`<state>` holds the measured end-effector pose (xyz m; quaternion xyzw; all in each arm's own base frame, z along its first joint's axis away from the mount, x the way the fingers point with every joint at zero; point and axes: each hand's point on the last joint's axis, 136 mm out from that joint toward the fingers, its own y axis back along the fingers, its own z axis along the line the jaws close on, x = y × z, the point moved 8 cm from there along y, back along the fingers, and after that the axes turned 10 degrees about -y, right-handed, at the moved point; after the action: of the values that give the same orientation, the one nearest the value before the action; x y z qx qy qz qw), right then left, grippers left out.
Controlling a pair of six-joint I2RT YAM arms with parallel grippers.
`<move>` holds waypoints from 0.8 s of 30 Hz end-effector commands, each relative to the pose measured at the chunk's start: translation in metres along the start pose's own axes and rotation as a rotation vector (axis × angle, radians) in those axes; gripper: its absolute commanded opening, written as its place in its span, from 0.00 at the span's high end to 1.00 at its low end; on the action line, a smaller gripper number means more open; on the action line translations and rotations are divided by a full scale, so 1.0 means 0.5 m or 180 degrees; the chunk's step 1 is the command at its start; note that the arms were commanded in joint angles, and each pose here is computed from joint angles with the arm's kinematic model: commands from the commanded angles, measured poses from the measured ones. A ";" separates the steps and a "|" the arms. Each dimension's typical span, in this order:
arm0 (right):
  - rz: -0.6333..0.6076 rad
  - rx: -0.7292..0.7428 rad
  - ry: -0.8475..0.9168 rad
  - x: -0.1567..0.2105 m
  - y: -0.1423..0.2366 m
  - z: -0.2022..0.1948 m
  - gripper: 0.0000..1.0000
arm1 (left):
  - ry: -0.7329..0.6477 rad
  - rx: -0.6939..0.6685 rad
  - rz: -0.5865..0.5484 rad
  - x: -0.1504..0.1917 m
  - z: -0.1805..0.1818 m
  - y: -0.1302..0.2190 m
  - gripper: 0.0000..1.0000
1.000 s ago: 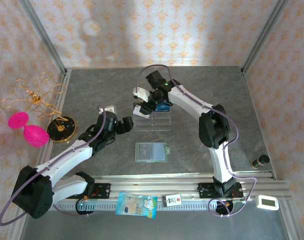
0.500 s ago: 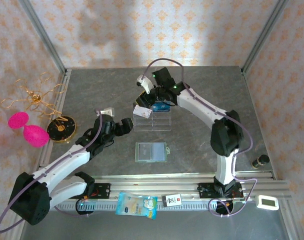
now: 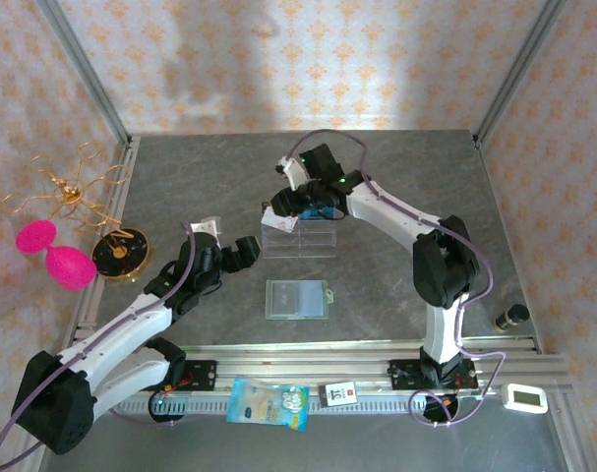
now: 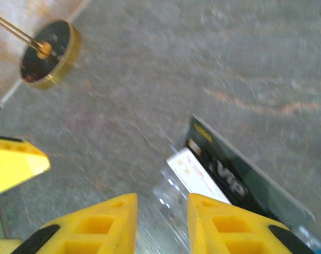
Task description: Take the credit cards out of the card holder
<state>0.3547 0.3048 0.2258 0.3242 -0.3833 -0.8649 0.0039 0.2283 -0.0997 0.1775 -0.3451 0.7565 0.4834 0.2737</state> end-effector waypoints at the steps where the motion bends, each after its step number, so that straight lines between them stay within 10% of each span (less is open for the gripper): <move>1: 0.0110 0.0319 -0.0037 0.012 0.010 -0.020 0.69 | -0.0009 0.0102 -0.0008 -0.014 -0.009 0.005 0.02; 24: 0.0327 0.0562 0.0492 -0.001 -0.044 -0.039 0.69 | -0.0028 0.0223 -0.0098 -0.017 -0.014 0.013 0.04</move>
<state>0.3707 0.3019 0.2066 0.3612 -0.4652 -0.8075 0.0332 0.2251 -0.1025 0.1840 -0.3397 0.7683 0.4626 0.2834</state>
